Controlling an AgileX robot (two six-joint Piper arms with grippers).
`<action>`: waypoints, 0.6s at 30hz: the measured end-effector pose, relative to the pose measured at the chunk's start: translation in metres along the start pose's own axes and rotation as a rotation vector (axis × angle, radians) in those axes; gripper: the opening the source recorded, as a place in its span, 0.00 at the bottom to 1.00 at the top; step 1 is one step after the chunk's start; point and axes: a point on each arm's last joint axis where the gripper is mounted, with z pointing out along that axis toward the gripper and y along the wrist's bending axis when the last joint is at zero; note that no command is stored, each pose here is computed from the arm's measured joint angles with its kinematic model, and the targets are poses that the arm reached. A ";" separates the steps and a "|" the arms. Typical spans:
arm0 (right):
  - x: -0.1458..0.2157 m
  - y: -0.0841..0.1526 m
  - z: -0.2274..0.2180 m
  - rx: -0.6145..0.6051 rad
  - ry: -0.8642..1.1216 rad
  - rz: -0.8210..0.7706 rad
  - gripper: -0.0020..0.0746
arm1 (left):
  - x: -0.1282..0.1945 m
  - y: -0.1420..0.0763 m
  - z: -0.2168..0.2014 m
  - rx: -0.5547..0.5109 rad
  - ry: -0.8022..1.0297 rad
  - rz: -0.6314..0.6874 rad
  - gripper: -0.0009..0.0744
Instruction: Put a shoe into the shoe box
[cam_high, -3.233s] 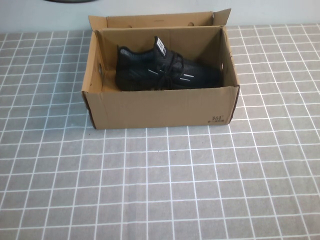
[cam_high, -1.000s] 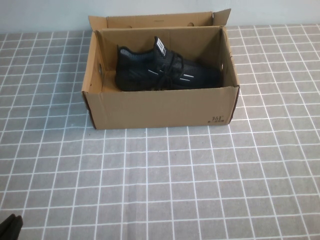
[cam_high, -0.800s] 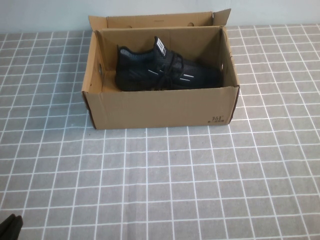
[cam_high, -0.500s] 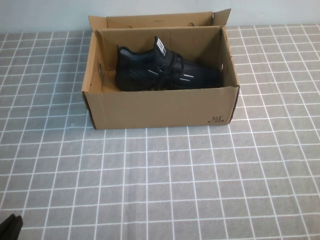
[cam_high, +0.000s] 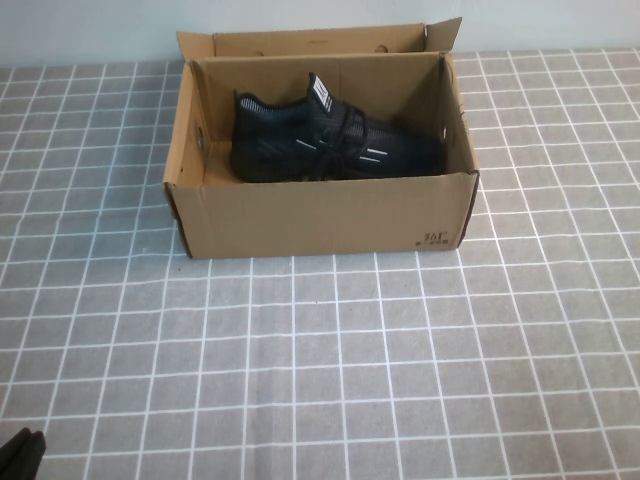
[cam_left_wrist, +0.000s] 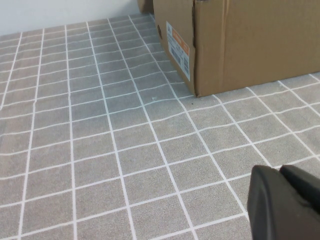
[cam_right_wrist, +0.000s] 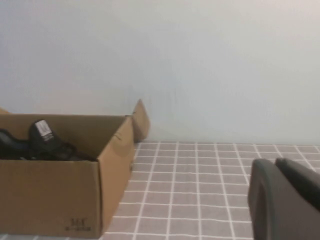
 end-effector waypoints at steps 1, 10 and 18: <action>0.004 -0.002 0.000 0.020 -0.007 -0.002 0.01 | 0.000 0.000 0.000 0.000 0.000 0.000 0.01; 0.025 -0.012 -0.013 0.163 -0.012 0.004 0.01 | 0.000 0.000 0.000 0.000 0.000 0.000 0.01; 0.047 -0.015 -0.018 0.210 0.222 0.053 0.01 | 0.000 0.000 0.000 0.000 0.000 0.000 0.01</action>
